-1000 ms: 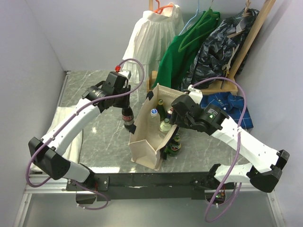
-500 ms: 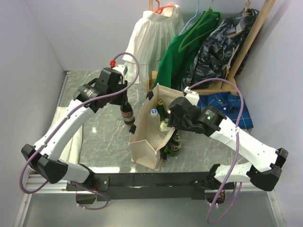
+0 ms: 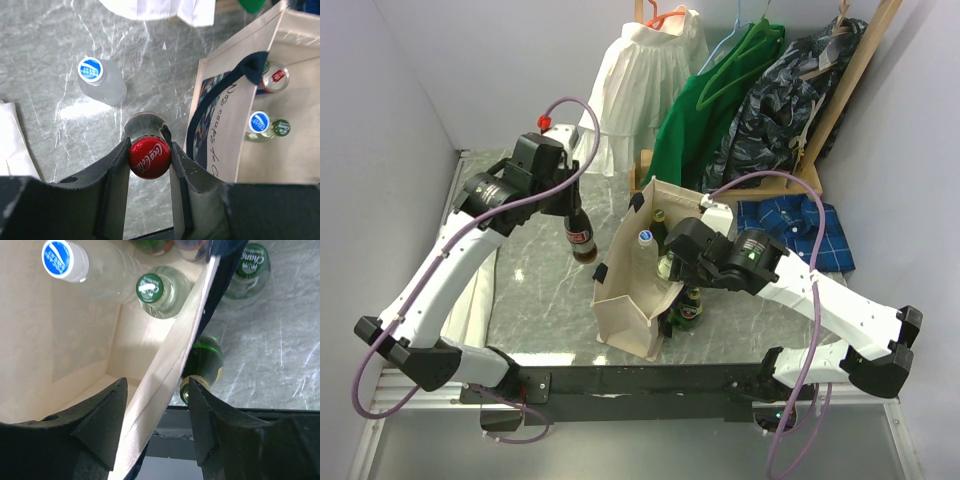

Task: Place the beverage into the canvas bag
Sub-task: Pick up the drink from the center of the board, then place the drink in the canvas bag.

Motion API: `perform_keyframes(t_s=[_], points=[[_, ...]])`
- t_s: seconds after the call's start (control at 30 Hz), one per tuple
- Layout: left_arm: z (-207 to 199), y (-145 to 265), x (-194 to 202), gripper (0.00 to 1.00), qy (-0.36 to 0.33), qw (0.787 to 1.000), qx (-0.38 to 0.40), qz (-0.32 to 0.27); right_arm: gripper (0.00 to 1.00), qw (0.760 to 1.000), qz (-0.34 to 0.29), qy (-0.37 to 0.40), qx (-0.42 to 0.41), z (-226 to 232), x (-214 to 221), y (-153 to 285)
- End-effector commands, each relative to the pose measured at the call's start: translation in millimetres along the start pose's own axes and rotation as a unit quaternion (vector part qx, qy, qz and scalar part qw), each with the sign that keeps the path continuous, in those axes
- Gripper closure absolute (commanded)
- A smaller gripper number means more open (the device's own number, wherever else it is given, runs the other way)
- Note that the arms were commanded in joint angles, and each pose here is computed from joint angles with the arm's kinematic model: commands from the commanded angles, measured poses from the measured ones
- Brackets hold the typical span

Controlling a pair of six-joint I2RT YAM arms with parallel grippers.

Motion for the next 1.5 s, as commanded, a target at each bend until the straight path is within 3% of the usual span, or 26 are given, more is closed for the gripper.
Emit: perform_keyframes(t_s=[0.0,0.4,0.5,0.63,1.47], points=[[7,55,-43,0.99,0.020,0.989,0.006,-0.148,0.43,1.000,-0.017,-0.013,-0.006,4,-3,13],[13,78,-53,0.99,0.025,0.983,-0.007,-0.180,0.64,1.000,-0.015,-0.012,0.002,0,4,19],[13,84,-56,0.99,0.029,0.981,-0.004,-0.191,0.81,1.000,-0.016,-0.014,0.000,1,4,21],[15,91,-59,0.99,0.031,0.979,-0.005,-0.201,0.97,1.000,-0.019,-0.013,-0.002,1,2,24],[14,124,-74,0.99,0.026,0.964,0.035,-0.264,1.00,1.000,-0.016,0.012,-0.003,11,3,18]])
Point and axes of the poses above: each gripper's point midway between its finger pads, its own y axis back along the fingers, its own z axis along the line the jaws close on, x = y × z, the point moved 9 cm from there along y, back along the fingers, and after that the axes turned 12 degrees about -y, right-handed, at the moved point
